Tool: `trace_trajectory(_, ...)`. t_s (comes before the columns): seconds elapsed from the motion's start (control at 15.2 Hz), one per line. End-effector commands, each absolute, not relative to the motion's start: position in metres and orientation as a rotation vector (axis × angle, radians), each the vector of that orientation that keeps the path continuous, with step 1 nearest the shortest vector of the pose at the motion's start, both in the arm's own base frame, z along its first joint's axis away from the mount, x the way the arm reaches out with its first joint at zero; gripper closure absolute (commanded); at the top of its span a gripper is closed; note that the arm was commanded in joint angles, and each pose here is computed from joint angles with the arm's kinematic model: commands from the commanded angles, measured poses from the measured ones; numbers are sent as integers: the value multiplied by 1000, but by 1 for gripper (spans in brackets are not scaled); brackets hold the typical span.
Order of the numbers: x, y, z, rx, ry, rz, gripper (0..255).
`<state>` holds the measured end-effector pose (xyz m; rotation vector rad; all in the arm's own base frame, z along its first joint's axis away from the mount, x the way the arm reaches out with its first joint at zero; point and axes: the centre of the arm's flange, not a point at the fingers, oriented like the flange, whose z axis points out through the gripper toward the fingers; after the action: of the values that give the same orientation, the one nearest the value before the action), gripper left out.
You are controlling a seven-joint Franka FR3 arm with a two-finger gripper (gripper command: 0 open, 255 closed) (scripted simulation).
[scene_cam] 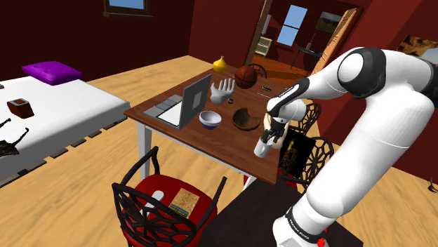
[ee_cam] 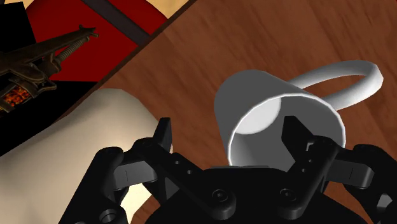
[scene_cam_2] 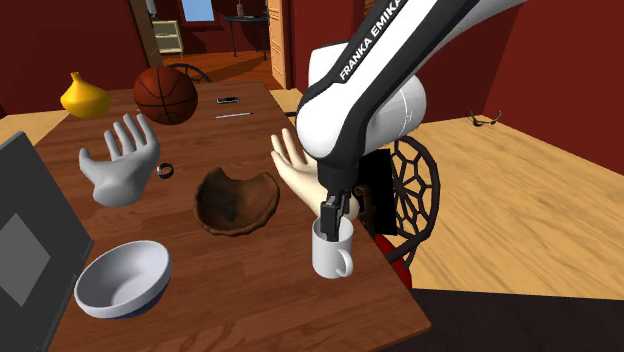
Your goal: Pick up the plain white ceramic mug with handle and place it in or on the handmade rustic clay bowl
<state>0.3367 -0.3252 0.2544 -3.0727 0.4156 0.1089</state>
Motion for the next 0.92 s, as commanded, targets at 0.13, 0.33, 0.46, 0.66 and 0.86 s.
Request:
trace_trajectory(0.13, 337, -326, 250, -3073, 416, 108, 0)
trace_trajectory(0.33, 337, -326, 250, -3073, 416, 108, 0)
trace_trajectory(0.46, 337, -326, 250, -3073, 416, 109, 255)
trace_trajectory(0.66, 337, -326, 250, -3073, 416, 109, 255)
trace_trajectory(0.86, 337, -326, 250, -3073, 416, 109, 255)
